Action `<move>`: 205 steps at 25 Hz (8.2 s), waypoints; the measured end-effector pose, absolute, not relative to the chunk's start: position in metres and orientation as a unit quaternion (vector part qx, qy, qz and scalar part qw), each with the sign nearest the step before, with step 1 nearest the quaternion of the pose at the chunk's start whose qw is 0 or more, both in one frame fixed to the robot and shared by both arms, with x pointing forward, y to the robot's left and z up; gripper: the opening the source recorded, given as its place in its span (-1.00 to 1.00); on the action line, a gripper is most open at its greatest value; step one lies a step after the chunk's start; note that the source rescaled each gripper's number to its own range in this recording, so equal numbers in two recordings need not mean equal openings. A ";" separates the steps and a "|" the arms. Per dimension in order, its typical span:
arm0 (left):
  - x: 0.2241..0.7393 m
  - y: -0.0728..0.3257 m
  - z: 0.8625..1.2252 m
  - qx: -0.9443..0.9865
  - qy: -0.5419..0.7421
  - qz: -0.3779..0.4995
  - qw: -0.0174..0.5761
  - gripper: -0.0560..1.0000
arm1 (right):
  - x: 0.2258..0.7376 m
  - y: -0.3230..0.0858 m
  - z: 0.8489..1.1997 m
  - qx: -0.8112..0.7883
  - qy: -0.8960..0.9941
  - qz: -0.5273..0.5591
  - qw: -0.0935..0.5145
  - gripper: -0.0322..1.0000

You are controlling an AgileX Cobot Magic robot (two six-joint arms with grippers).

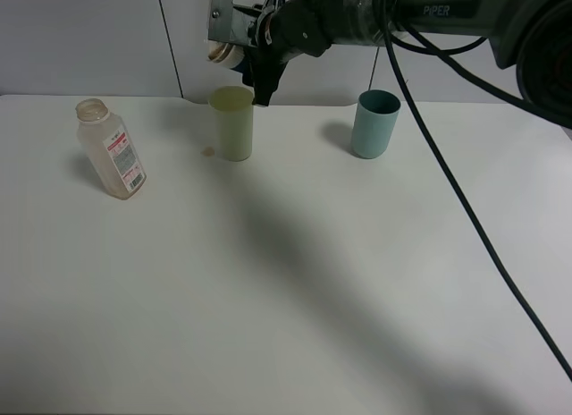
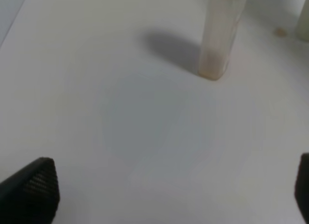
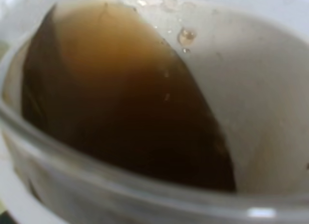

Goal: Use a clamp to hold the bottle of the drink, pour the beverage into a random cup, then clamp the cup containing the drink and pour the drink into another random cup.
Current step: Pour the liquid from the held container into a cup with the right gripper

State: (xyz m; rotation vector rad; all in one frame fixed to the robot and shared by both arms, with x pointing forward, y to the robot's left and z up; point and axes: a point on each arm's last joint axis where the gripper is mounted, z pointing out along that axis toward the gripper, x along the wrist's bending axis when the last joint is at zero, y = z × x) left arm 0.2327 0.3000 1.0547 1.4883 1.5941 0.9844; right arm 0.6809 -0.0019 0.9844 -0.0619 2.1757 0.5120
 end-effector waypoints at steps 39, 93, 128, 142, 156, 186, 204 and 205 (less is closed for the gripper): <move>0.233 0.300 1.055 0.579 0.620 0.383 0.366 0.97 | 0.679 -0.011 0.997 0.010 0.882 0.179 0.436 -0.94; 0.233 0.300 1.055 0.579 0.620 0.383 0.366 0.97 | 0.650 -0.032 0.994 0.024 0.908 0.110 0.405 -0.94; 0.233 0.300 1.055 0.579 0.620 0.383 0.366 0.97 | 0.653 -0.037 0.996 -0.006 0.903 0.069 0.425 -0.94; 0.233 0.300 1.055 0.579 0.620 0.383 0.366 0.97 | 0.651 -0.031 0.997 -0.021 0.898 0.078 0.433 -0.94; 0.233 0.300 1.055 0.579 0.620 0.383 0.366 0.97 | 0.649 -0.028 0.998 -0.030 0.896 0.074 0.436 -0.94; 0.233 0.300 1.055 0.579 0.620 0.383 0.366 0.97 | 0.649 -0.027 1.001 -0.081 0.882 0.026 0.463 -0.94; 0.233 0.300 1.055 0.579 0.620 0.383 0.366 0.97 | 0.648 -0.023 1.004 -0.124 0.870 0.002 0.477 -0.94; 0.233 0.300 1.055 0.579 0.620 0.383 0.366 0.97 | 0.648 -0.024 1.004 -0.126 0.869 0.001 0.478 -0.94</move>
